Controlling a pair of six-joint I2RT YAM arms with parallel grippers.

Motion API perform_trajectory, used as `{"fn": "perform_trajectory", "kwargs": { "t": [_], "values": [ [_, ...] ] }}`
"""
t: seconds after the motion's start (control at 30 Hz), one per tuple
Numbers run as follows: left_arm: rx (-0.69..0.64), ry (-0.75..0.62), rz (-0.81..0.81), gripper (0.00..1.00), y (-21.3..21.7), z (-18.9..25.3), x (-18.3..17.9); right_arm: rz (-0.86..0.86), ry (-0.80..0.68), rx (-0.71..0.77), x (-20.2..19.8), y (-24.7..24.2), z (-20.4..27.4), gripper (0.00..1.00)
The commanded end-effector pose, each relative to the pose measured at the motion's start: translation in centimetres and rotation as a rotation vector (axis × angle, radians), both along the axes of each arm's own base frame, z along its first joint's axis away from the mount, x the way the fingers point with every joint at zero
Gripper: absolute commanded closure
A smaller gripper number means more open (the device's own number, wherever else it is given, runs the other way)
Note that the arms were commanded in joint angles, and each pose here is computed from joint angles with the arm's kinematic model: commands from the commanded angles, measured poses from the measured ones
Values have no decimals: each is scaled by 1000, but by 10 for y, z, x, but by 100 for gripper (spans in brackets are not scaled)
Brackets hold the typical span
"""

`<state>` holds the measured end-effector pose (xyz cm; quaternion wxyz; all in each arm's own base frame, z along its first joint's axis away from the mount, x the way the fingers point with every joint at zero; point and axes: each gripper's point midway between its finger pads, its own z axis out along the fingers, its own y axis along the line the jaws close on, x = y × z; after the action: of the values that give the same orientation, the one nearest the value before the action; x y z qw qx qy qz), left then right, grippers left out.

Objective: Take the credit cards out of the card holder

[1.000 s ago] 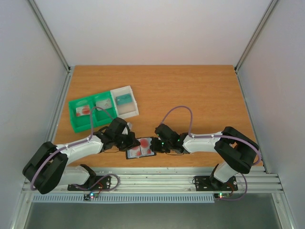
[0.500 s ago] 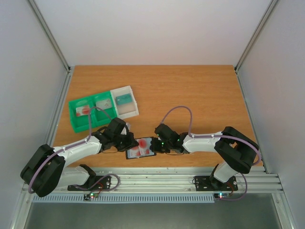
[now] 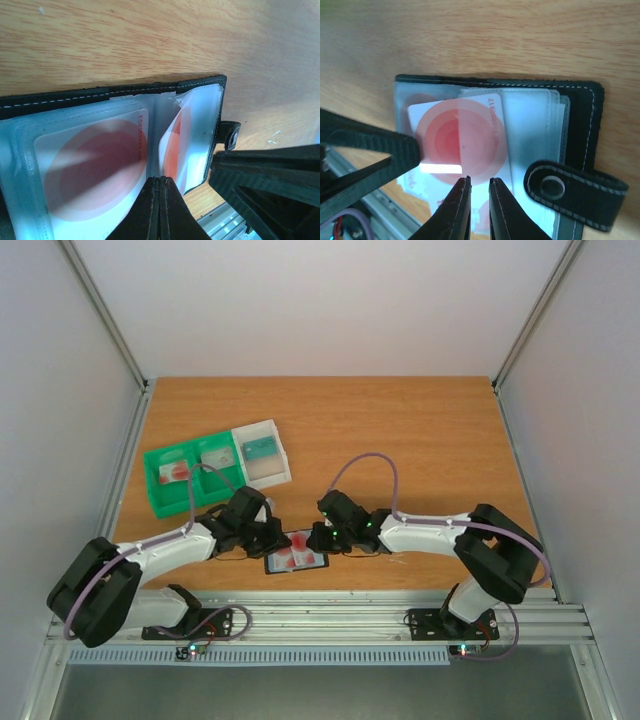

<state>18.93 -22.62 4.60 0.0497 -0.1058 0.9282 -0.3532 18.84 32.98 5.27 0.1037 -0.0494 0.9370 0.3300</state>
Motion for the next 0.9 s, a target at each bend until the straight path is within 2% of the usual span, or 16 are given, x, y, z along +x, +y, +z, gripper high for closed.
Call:
{"fn": "perform_trajectory", "kwargs": {
  "t": [0.0,0.2,0.3,0.47,0.5,0.6,0.87],
  "values": [
    [-40,-36,-10,100,-11,11,13,8,3,-73,6,3,-19,88],
    [-94,-47,-8,99,-19,14,16,-13,23,-135,7,-6,-43,92],
    [-161,-80,-7,88,-28,20,21,-19,43,-126,4,-7,-48,92],
    [-185,-91,15,86,-30,17,24,-30,54,-117,2,-8,-50,92],
    [-187,-92,19,86,-30,17,25,-32,57,-116,2,-9,-51,92],
    [-177,-97,29,99,-28,17,26,-35,56,-112,1,-11,-49,92],
    [-63,-107,33,100,-11,18,22,-45,49,-113,2,-18,-48,92]
  ]
}}
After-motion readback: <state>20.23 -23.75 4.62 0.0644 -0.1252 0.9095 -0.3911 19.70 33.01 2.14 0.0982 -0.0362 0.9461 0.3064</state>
